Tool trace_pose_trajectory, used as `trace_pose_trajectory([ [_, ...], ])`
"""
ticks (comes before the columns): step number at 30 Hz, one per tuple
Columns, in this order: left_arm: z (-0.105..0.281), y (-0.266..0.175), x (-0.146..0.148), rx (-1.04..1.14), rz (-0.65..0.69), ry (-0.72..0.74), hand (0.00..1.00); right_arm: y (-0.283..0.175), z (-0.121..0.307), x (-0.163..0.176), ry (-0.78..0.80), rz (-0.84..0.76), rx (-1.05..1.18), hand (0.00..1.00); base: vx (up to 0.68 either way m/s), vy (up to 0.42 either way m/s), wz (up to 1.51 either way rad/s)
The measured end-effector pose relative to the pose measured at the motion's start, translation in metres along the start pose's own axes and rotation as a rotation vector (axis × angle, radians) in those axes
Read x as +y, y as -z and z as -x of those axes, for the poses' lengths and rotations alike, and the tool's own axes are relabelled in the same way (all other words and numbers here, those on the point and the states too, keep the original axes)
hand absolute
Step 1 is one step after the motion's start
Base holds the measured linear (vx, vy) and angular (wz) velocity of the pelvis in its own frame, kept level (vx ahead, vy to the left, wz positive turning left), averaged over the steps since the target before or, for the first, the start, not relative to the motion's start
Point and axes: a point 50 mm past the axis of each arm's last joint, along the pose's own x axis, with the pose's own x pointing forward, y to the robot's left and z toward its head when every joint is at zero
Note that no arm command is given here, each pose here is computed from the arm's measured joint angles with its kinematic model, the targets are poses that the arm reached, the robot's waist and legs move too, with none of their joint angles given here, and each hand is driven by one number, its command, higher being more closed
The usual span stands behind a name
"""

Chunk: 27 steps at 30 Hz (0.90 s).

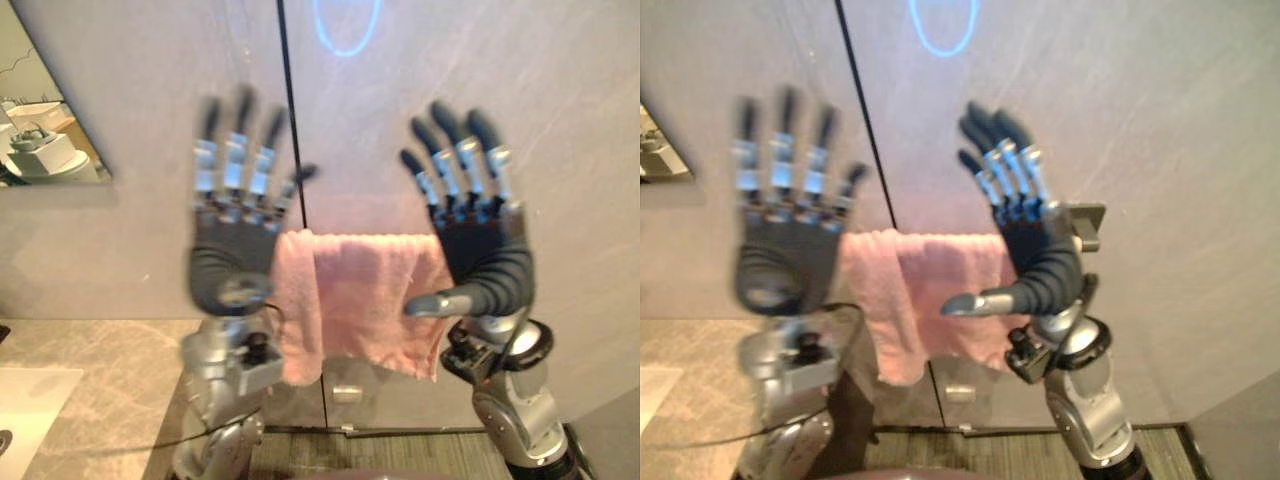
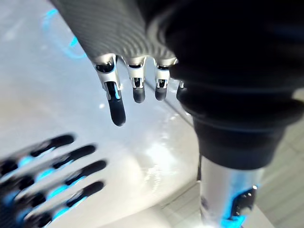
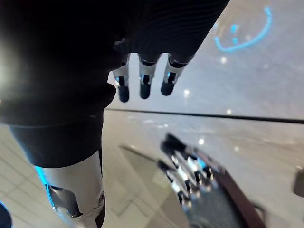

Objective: Organize washtable

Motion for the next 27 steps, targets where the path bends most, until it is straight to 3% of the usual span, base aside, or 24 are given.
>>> trace_pose_trajectory([
  [6,0.016,0.04,0.005,0.227,0.092,0.007,0.0,0.044,0.046,-0.003,0.009,-0.068,0.341,0.0,-0.02,-0.007,0.0],
  [11,0.027,0.057,0.016,0.304,0.144,-0.009,0.0,0.055,0.06,-0.005,-0.012,0.0,0.417,0.0,-0.03,-0.011,-0.02],
  [18,0.05,0.084,0.045,0.488,0.089,-0.1,0.0,0.07,0.066,-0.011,-0.018,0.122,0.476,0.0,-0.08,-0.016,-0.02],
  [22,0.089,0.111,0.065,0.752,0.018,-0.224,0.0,0.125,0.123,-0.019,0.11,0.111,0.877,0.0,-0.03,-0.009,-0.01],
  [27,0.083,0.111,0.069,0.707,-0.024,-0.285,0.0,0.141,0.142,-0.018,0.183,0.152,1.015,0.0,0.06,-0.003,0.03],
])
